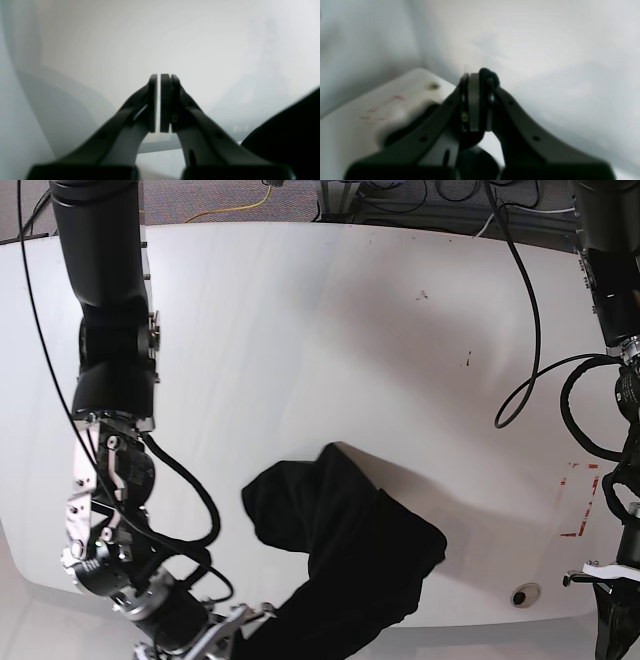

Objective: Layout the t-shirt on the table in an organized manner, then fold the t-shirt properly

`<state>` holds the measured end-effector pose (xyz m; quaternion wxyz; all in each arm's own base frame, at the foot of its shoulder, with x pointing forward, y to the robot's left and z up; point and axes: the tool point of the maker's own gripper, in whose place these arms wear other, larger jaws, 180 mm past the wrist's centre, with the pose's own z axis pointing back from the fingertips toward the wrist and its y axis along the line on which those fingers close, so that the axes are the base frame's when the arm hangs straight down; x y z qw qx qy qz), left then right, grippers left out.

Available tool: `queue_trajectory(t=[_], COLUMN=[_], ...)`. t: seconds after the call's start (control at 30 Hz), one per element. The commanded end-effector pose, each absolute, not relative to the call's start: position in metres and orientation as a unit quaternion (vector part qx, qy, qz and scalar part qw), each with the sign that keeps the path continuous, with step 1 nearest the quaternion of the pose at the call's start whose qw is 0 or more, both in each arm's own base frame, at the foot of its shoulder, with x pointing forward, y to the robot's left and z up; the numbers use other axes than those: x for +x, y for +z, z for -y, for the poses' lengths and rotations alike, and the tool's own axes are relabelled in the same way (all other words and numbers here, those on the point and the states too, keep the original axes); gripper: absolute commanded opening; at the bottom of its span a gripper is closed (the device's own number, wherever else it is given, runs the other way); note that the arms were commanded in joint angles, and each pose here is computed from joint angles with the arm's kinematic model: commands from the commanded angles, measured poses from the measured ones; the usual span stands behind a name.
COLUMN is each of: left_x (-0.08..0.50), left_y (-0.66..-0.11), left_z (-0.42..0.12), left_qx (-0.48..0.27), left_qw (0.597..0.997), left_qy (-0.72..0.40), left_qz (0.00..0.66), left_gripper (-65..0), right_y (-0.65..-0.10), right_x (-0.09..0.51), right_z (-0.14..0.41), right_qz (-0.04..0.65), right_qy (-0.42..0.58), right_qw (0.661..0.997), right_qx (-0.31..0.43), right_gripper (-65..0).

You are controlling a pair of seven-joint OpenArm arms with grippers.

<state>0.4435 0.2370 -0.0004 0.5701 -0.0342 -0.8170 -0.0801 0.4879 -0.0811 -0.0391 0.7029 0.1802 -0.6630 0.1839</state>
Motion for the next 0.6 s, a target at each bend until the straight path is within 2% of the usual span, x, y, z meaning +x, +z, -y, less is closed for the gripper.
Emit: queue_trajectory(t=[0.0,0.37,0.57], left_x=[0.438,0.441,0.441], left_y=[0.021,-0.009,-0.036], left_z=[-0.237,-0.226,-0.219], left_qx=[-0.031,-0.056,-0.074], left_qw=[0.543,0.565,0.584], left_qy=[-0.086,-0.074,-0.064], left_qz=[0.835,0.82,0.806], left_gripper=[-64.6,-64.6,-64.6], right_y=[-0.04,-0.14,-0.17], right_x=[0.481,0.436,0.42], right_z=[0.104,0.129,0.137], right_qz=[0.671,0.608,0.586], right_qy=[0.169,0.135,0.116], right_qw=[0.7,0.76,0.78], right_qx=[0.175,0.187,0.188], right_gripper=[-65.0,-65.0,-65.0])
